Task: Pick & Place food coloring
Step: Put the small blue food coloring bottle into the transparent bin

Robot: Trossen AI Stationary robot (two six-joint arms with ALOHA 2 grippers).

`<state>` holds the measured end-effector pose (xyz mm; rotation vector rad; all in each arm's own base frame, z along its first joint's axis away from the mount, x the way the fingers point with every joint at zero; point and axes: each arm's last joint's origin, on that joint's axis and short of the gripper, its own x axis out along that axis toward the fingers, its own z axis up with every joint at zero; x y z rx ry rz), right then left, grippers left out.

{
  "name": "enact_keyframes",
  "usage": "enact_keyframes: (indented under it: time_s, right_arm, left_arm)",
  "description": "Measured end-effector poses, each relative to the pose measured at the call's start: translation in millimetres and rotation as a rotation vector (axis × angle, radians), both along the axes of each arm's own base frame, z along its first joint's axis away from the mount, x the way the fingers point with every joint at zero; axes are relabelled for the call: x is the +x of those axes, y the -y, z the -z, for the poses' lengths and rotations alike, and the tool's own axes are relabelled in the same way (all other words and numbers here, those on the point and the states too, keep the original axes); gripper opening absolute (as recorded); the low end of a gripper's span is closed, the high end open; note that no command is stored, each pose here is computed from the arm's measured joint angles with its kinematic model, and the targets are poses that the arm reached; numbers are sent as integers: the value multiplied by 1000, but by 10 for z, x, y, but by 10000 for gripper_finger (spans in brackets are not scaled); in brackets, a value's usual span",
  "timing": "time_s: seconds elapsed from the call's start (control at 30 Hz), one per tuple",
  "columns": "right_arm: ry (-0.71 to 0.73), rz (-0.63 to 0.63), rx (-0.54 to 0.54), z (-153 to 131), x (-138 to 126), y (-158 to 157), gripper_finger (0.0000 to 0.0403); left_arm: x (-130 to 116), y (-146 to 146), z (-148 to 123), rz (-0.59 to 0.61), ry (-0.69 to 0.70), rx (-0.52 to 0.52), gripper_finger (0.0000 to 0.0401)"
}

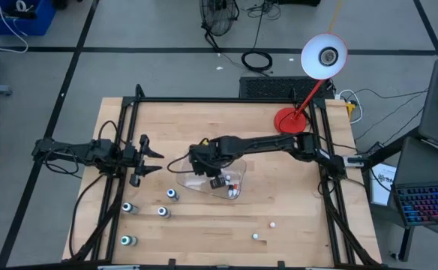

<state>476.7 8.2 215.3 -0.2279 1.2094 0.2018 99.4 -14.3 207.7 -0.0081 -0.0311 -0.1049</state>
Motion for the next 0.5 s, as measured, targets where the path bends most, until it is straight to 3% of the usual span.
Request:
enact_keyframes:
  time_s: [0.5]
  right_arm:
    - [-108, 39, 7, 294, -109, 70, 60]
  left_arm:
    - [0, 0, 0, 0, 0, 0, 182]
